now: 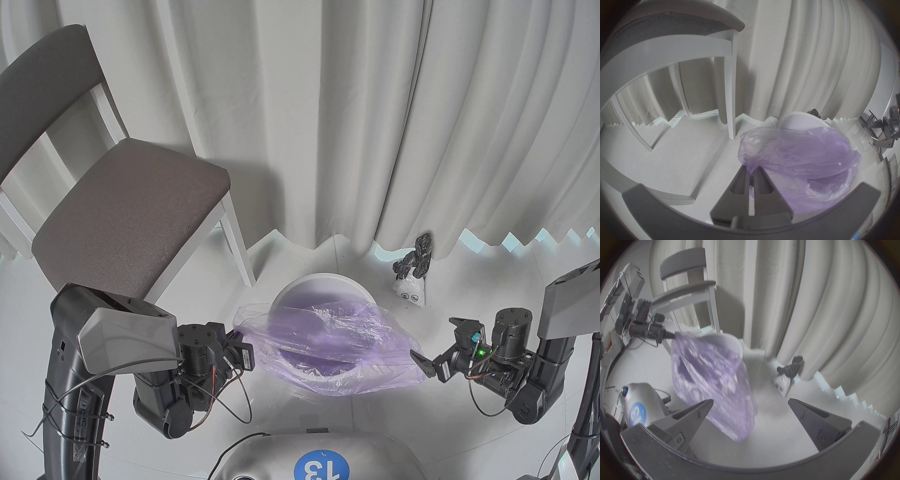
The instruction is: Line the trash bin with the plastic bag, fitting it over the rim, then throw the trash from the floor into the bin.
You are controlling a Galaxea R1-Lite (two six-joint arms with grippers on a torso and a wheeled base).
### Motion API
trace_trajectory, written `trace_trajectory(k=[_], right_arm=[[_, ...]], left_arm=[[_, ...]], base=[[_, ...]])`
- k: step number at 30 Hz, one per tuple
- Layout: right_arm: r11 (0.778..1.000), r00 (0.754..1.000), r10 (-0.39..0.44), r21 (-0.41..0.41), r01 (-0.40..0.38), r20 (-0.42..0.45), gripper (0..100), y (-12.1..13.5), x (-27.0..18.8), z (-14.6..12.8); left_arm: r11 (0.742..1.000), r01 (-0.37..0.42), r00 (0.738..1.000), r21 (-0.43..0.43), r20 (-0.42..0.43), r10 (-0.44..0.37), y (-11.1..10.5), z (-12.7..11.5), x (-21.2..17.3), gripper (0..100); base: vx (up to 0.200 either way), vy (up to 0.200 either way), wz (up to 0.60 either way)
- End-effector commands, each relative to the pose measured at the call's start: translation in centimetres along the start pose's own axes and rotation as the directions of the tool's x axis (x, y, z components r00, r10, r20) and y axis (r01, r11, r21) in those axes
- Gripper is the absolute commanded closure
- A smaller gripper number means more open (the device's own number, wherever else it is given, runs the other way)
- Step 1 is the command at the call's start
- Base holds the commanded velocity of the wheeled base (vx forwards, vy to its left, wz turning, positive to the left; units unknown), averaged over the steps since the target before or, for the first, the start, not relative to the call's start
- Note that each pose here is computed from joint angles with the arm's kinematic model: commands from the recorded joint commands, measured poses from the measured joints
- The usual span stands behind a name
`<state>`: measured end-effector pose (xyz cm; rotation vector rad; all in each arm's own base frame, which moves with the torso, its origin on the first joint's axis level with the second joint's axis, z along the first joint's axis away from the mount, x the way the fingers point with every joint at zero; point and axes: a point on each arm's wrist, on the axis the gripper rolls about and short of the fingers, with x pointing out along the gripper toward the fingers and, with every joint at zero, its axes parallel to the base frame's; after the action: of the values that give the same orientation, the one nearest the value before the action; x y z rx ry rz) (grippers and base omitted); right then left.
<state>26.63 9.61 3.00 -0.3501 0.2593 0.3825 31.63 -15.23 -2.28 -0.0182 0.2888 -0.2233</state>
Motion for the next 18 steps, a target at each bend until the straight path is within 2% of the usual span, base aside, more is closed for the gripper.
trace_trajectory(k=[1, 5, 7, 9, 12, 15, 18], right_arm=[[1.000, 0.971, -0.012, 0.001, 0.012, 0.239, 0, 3.4, 2.3, 6.7], [0.998, 0.967, 0.064, -0.009, -0.064, 0.248, 0, 6.6, 2.7, 7.3], [0.997, 0.968, 0.073, -0.010, -0.073, 0.238, 0, 7.3, 2.8, 6.9], [0.997, 0.970, 0.060, 0.029, -0.068, 0.236, 0, 9.3, 3.8, 5.7], [0.991, 0.981, 0.051, 0.114, -0.073, 0.190, 0, 10.8, 4.3, 4.3], [0.989, 0.982, 0.055, 0.127, -0.078, 0.181, 0, 10.9, 4.3, 4.1], [0.994, 0.987, 0.055, 0.088, -0.068, 0.148, 0, 10.7, 4.0, 3.3]], left_arm=[[1.000, -0.003, 0.999, -0.012, 0.035, 0.003, 0.2, 1.2, -0.7, 100], [1.000, 0.004, 1.000, -0.007, 0.028, -0.004, 0.1, 1.1, -0.9, 100], [1.000, 0.003, 1.000, -0.009, 0.030, -0.003, 0.1, 1.0, -0.7, 100], [1.000, 0.001, 1.000, -0.011, 0.028, -0.001, 0.1, 0.8, -0.4, 100], [1.000, -0.003, 1.000, -0.014, 0.020, 0.003, 0.2, 0.5, -0.2, 100], [1.000, -0.003, 1.000, -0.015, 0.021, 0.003, 0.2, 0.4, -0.1, 100], [1.000, -0.004, 1.000, -0.015, 0.021, 0.004, 0.2, 0.4, -0.1, 100]], base=[[0.000, 0.000, 0.00], [0.000, 0.000, 0.00], [0.000, 0.000, 0.00], [0.000, 0.000, 0.00], [0.000, 0.000, 0.00], [0.000, 0.000, 0.00], [0.000, 0.000, 0.00]])
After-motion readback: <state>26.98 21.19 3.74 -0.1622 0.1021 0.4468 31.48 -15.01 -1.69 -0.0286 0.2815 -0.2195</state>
